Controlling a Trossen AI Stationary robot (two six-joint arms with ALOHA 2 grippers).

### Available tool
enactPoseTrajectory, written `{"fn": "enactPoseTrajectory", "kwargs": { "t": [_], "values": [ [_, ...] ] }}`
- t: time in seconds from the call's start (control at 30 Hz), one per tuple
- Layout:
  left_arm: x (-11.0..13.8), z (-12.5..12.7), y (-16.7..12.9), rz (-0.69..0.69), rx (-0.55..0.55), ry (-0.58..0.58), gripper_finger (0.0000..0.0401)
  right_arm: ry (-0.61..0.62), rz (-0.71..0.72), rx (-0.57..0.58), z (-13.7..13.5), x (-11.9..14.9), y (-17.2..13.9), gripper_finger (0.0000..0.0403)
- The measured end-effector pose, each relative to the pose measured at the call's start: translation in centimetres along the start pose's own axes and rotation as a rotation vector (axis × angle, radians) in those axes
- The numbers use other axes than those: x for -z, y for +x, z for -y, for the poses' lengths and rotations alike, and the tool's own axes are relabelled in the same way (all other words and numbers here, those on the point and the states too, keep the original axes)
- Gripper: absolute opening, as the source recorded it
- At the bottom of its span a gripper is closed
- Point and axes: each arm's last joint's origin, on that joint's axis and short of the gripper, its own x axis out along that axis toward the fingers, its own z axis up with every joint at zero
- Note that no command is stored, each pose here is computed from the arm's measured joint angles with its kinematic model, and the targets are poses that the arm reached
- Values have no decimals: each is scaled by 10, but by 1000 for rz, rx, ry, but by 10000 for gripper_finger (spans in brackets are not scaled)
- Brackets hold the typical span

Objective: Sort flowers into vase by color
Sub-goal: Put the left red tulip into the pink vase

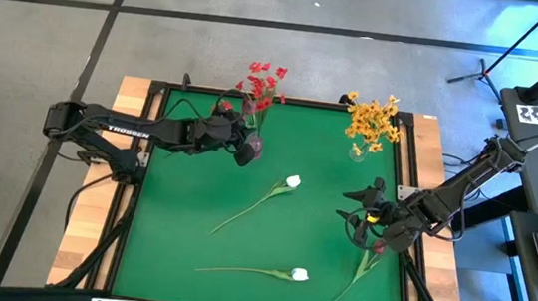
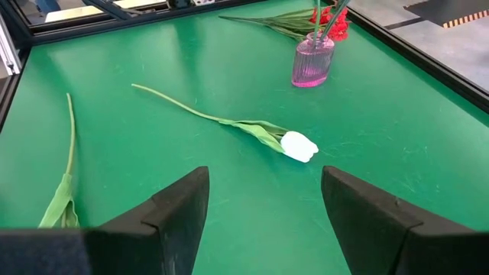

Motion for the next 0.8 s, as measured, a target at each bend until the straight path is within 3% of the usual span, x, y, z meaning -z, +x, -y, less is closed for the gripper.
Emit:
{"fn": "enactPoseTrajectory", "kwargs": {
  "t": [0.33,0.8],
  "values": [
    [-25,2,-8,-78,-12,41,3,0,2,1,0,0,0,253],
    [-11,11,16,-141,-13,41,3,-5,2,9,1,0,0,253]
  ]
}}
